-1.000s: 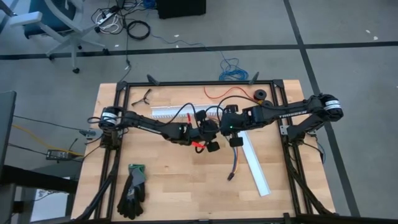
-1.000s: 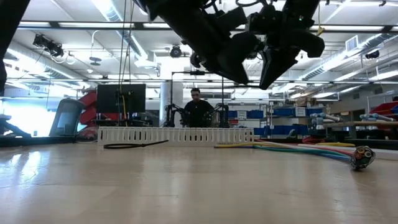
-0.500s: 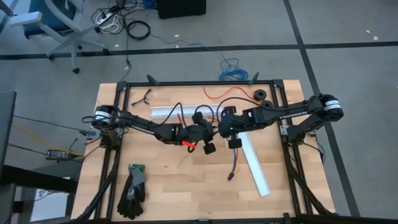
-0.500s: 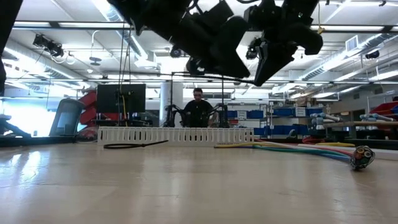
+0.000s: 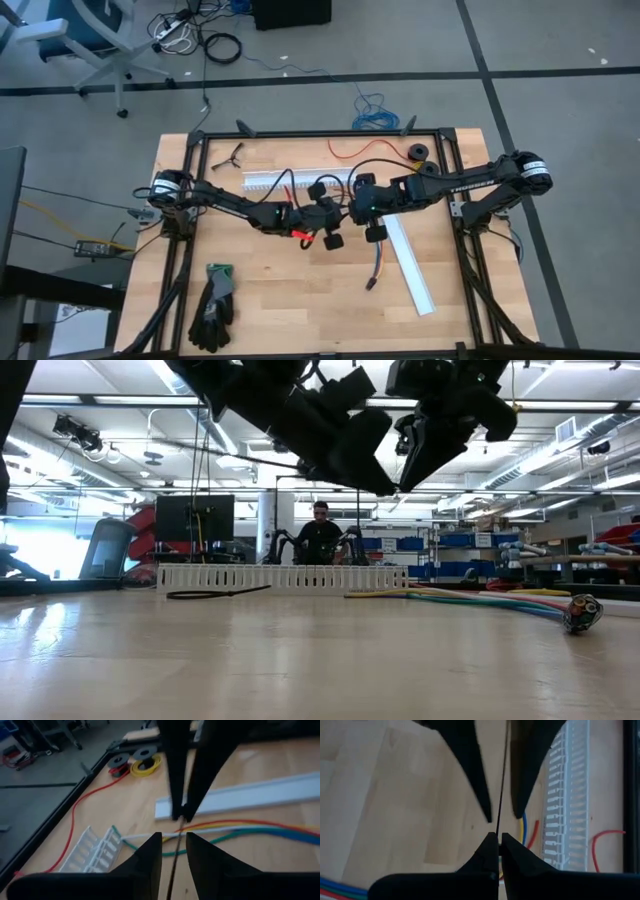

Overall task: Ziptie cables
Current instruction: Wrap the cable wires with black zip tie

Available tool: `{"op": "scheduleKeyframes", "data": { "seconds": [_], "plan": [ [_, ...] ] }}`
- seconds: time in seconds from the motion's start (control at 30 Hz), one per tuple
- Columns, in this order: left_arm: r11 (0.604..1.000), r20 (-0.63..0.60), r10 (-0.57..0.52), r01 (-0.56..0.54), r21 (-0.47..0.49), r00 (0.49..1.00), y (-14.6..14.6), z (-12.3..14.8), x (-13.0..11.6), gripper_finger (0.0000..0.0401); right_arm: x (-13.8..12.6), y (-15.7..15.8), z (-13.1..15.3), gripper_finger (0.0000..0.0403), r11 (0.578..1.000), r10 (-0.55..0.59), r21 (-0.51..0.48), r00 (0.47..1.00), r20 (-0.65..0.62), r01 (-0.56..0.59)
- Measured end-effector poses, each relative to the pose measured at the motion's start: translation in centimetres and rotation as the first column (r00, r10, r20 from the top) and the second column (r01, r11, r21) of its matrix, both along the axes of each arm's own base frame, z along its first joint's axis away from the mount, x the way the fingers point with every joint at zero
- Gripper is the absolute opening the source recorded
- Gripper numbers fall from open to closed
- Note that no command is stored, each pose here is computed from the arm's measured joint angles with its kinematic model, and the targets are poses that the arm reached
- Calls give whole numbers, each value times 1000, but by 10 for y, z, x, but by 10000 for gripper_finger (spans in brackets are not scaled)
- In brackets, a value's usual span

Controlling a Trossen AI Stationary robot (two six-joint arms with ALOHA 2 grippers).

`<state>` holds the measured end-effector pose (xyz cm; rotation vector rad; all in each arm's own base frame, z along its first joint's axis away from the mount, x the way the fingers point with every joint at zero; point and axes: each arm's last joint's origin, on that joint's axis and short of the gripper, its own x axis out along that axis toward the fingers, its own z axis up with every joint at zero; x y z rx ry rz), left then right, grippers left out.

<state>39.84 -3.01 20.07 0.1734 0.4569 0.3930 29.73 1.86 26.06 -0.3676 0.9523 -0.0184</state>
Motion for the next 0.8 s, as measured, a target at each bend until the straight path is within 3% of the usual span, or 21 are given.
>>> {"op": "scheduleKeyframes", "data": {
  "seconds": [0.43,0.57,0.7,0.8],
  "plan": [
    [1000,-33,21,-21,11,999,1,-3,-2,92,1,1,1,0,1000,13,17,1000,13,-13],
    [1000,-32,25,-24,8,999,1,-3,-2,66,1,1,1,0,1000,18,22,1000,17,-19],
    [1000,-33,23,-23,5,999,1,-3,-2,15,1,1,1,0,1000,20,23,1000,17,-20],
    [1000,-33,17,-17,1,999,0,-3,-2,7,1,1,0,0,1000,20,22,1000,10,-20]
  ]
}}
